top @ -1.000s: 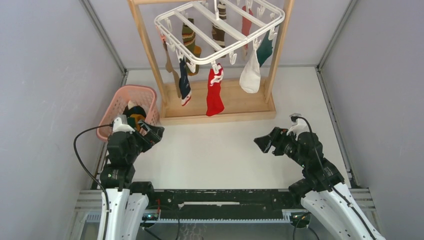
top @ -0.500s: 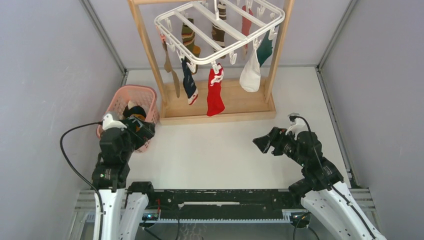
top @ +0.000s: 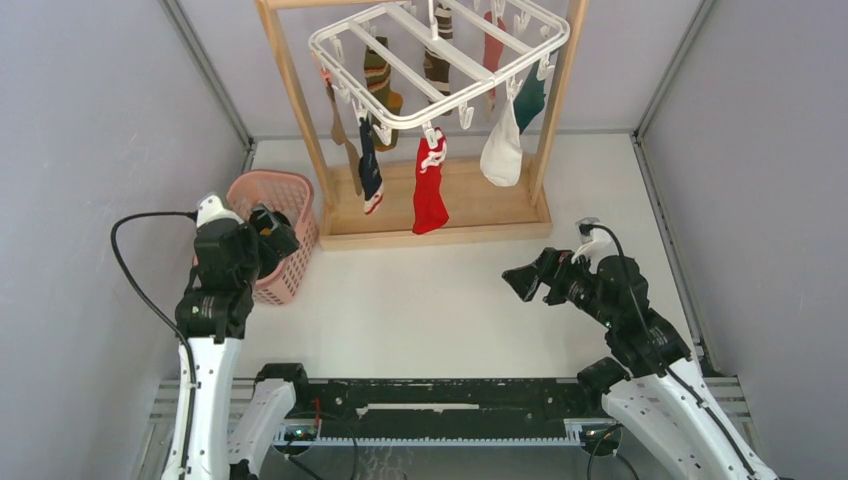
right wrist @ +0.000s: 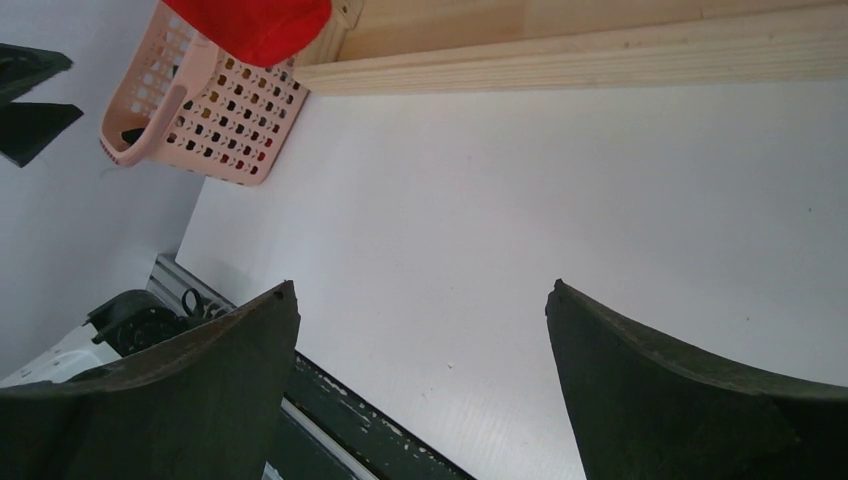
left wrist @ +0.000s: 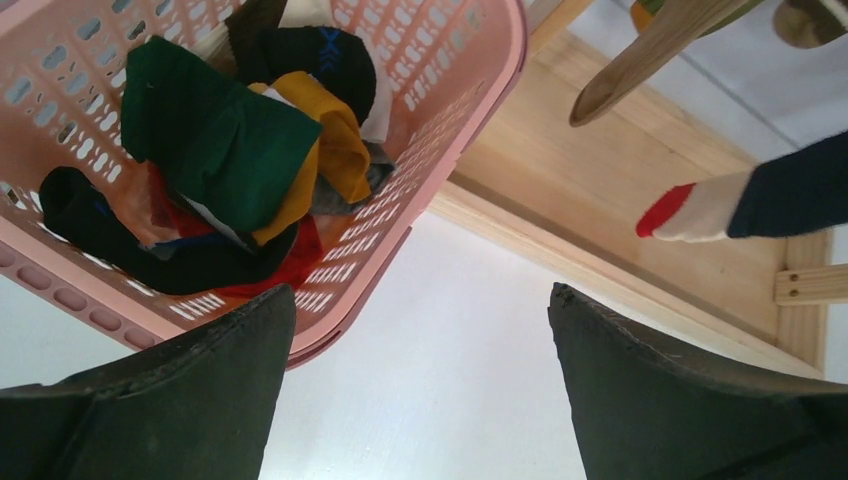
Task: Remove the socks clipped to the hanger
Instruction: Adjust the bin at the center of the board.
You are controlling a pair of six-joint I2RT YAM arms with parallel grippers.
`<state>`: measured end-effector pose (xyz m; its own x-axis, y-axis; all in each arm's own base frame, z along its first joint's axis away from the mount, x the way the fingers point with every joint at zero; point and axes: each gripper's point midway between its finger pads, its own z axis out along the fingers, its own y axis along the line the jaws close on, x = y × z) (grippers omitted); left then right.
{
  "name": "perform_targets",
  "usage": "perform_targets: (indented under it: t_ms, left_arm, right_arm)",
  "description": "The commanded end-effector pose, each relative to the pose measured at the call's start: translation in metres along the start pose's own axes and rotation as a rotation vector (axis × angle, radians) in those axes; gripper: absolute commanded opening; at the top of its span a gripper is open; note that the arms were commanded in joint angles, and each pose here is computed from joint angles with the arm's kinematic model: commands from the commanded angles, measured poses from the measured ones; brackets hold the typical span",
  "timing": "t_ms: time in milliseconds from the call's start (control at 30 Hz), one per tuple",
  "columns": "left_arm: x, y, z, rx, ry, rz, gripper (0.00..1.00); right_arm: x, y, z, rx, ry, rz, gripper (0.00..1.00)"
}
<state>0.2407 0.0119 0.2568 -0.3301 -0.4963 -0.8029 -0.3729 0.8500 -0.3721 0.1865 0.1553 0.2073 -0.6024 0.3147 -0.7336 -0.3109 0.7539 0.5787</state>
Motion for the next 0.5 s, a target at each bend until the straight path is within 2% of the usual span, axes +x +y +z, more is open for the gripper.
perform_targets:
  t_ms: [0,300,467]
  left_arm:
    - [-0.024,-0.005,0.001,-0.005,-0.06,0.049,1.0]
    - [-0.007,-0.002,0.036,-0.047,0.033,0.09,1.0]
    - [-0.007,0.009,0.045,-0.117,0.022,0.084,1.0]
  right_arm:
    - [-0.027,0.018,-0.009,-0.041,-0.065,-0.065,1.0]
    - [-0.023,0.017,-0.002,-0.037,-0.038,-0.053,1.0]
    - [-0.02,0.016,-0.003,-0.046,-0.043,-0.043,1.0]
